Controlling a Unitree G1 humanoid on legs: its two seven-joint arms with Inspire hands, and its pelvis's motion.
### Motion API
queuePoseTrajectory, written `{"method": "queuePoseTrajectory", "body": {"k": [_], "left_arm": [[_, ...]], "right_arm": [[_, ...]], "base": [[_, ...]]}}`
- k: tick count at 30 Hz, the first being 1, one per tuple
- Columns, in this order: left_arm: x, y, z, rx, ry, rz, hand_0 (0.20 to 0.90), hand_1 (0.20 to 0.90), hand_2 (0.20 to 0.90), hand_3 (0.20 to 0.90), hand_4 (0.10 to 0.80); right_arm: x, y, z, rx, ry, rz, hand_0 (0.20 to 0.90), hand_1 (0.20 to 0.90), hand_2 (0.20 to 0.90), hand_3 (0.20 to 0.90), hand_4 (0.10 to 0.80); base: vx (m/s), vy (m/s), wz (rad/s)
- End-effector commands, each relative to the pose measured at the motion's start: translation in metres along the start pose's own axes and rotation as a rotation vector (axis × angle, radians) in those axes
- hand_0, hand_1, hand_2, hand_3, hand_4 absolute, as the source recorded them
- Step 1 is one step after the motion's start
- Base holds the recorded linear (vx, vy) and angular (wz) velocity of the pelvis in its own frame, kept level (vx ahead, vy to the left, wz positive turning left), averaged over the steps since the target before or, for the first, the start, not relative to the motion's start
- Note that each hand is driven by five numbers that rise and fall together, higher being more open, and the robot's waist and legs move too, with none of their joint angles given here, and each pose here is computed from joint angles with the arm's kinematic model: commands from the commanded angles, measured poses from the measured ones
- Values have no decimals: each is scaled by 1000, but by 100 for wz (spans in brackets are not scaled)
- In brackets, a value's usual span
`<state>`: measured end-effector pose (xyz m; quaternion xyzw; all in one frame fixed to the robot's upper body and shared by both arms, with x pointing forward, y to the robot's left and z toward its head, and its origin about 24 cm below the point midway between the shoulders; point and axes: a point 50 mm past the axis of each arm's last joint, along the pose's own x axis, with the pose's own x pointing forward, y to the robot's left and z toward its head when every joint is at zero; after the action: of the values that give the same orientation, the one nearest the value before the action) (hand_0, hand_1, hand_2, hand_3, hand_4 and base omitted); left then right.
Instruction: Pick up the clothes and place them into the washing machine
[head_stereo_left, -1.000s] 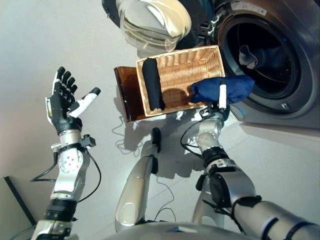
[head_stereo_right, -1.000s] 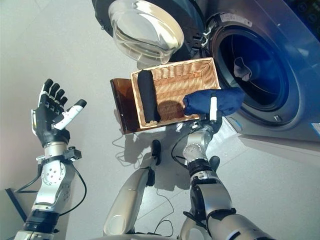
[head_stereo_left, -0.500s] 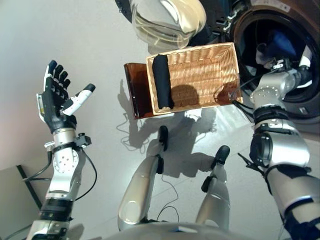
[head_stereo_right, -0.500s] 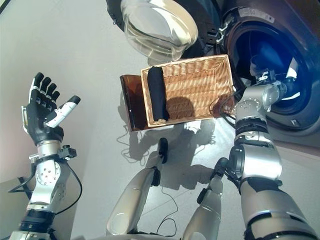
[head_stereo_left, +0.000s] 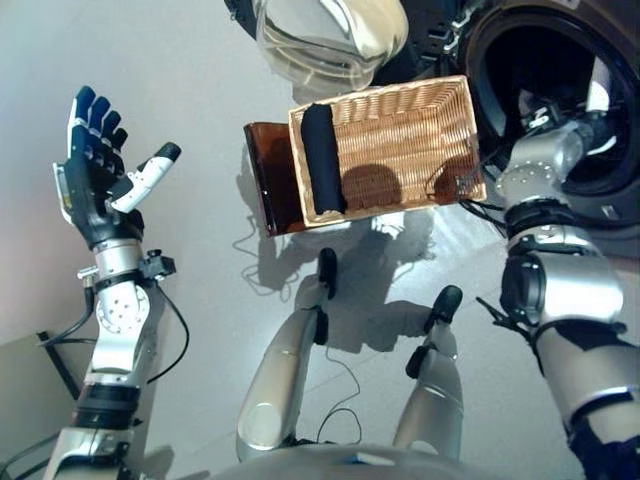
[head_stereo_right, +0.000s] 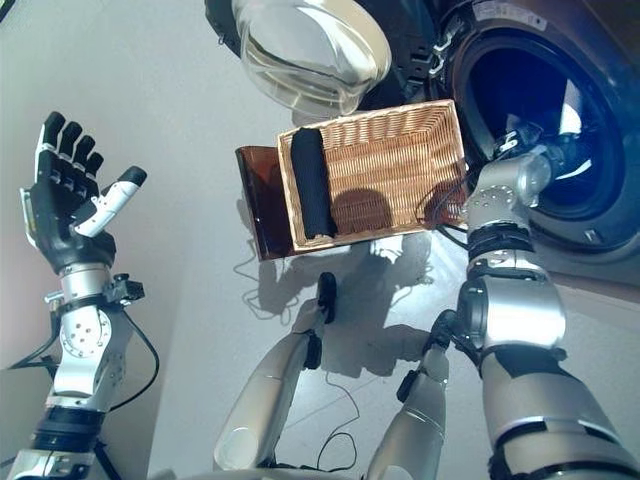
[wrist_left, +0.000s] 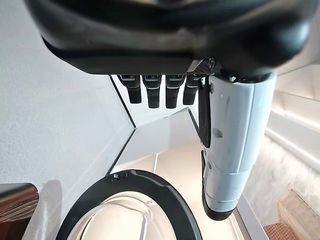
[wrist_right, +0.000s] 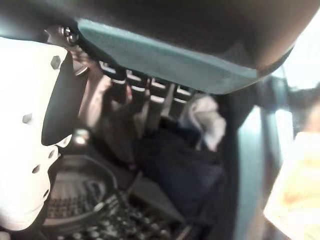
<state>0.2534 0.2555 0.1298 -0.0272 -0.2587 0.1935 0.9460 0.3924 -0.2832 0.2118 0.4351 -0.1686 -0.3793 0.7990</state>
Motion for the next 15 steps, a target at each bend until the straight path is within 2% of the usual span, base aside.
{"method": "queuePoseTrajectory", "body": {"k": [1, 4, 7, 9, 11, 12, 15], "left_arm": [[7, 10, 46, -60, -244, 23, 900, 900, 900, 900, 800], [4, 11, 43, -63, -227, 21, 900, 900, 900, 900, 800], [4, 13, 41, -67, -217, 36, 900, 900, 900, 900, 800], [2, 16, 38, -64, -203, 59, 900, 900, 900, 900, 800], [1, 19, 37, -57, -193, 81, 900, 900, 900, 900, 800], [2, 24, 34, -23, -182, 122, 900, 900, 900, 900, 800], [0, 28, 31, -12, -163, 169, 900, 900, 900, 900, 800]], "right_arm": [[-6, 2, 2, -22, -76, 124, 900, 900, 900, 900, 800], [-19, -11, -28, -32, 10, 145, 900, 900, 900, 900, 800], [-30, -17, -46, -88, 50, 178, 900, 900, 900, 900, 800], [-49, -27, -73, -273, 104, 278, 900, 900, 900, 900, 800], [-61, -25, -81, -340, 107, 339, 900, 900, 900, 900, 800], [-78, -22, -89, -540, 57, 472, 900, 900, 900, 900, 800], [-91, -31, -100, -692, 49, 536, 900, 900, 900, 900, 800]], "base": [[59, -8, 0], [-91, 36, 0], [57, -16, 0], [-59, -7, -6], [-19, 19, -4], [-55, 42, -18], [-54, -1, -43]]}}
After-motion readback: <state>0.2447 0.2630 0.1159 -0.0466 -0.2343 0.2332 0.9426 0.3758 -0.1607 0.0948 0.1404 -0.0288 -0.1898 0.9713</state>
